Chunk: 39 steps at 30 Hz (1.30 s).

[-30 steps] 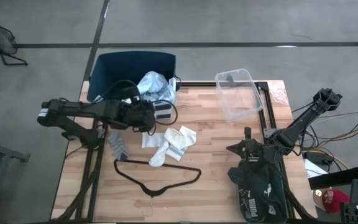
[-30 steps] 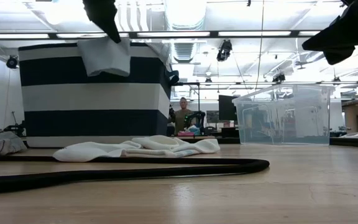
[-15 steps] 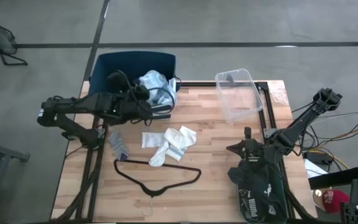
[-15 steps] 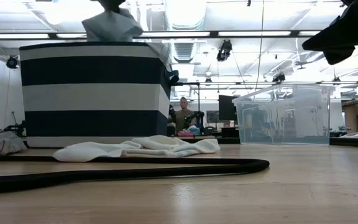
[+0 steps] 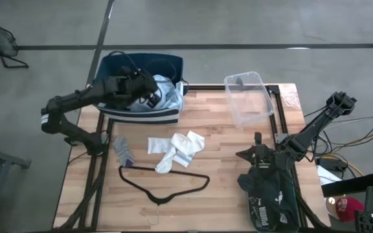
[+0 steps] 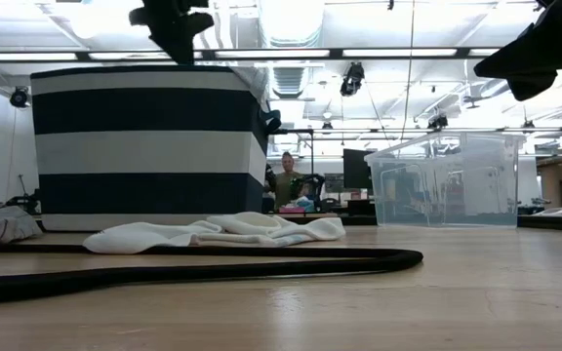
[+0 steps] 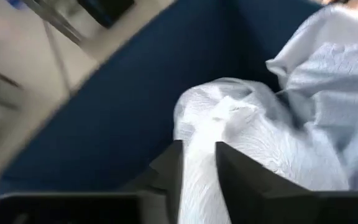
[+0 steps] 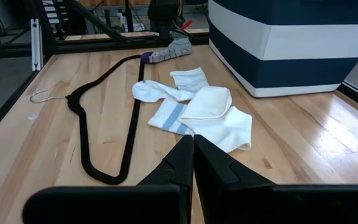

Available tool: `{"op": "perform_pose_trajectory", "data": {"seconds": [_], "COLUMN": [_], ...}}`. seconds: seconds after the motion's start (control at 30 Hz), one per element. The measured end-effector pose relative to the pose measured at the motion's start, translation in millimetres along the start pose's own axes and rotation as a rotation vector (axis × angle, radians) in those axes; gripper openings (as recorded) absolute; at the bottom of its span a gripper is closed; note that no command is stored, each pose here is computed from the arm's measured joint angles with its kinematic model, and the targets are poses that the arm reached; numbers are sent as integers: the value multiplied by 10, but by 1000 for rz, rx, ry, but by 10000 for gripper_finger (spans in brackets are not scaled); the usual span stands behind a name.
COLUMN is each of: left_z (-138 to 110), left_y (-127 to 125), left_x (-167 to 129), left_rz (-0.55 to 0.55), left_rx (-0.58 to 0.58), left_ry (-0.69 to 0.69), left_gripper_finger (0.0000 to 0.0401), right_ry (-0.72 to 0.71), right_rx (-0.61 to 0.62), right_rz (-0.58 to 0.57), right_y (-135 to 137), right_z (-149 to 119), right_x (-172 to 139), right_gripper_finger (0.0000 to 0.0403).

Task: Pick & Place Cloths
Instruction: Put the white shirt into the laundry organizer

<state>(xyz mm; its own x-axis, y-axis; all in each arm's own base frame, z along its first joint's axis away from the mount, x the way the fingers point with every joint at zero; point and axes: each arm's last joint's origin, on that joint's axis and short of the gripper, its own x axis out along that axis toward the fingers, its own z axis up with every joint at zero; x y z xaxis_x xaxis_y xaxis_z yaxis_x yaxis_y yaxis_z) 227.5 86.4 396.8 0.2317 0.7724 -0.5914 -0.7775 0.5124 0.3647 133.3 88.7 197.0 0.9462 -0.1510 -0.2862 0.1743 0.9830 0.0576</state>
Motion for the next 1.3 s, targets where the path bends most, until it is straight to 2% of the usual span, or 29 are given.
{"op": "perform_pose_trajectory", "data": {"seconds": [0.1,0.17,0.33,0.43,0.63,0.73,0.83,0.93,1.03,1.23,1.3], "left_z": [32,51,141,125,-46,-115,-166,-185,-206,-209,-198], "left_y": [69,67,-183,-370,-625,-670,-716,-767,-794,-804,-797], "left_x": [4,-14,-133,-217,-239,-154,-86,-51,-18,-19,-28], "left_rz": [-20,-59,-357,-436,-464,-384,-362,-361,-358,-345,-343], "left_rx": [-94,-98,-16,55,213,194,214,256,275,316,323], "left_ry": [2,-2,-104,-177,-203,-195,-198,-233,-244,-259,-264], "left_gripper_finger": [147,176,213,215,211,210,206,192,160,32,11], "right_ry": [0,0,0,0,-3,-3,-4,-4,-4,-4,-3], "right_rx": [0,0,0,0,3,4,4,4,5,5,3], "right_rz": [0,0,0,0,1,1,1,1,1,1,0], "right_y": [0,0,0,0,1,2,2,2,2,2,0], "right_z": [0,0,0,0,3,4,5,5,5,5,-4], "right_x": [0,0,0,0,0,0,0,0,0,0,1], "right_gripper_finger": [8,8,8,8,8,8,8,8,8,8,8]}}
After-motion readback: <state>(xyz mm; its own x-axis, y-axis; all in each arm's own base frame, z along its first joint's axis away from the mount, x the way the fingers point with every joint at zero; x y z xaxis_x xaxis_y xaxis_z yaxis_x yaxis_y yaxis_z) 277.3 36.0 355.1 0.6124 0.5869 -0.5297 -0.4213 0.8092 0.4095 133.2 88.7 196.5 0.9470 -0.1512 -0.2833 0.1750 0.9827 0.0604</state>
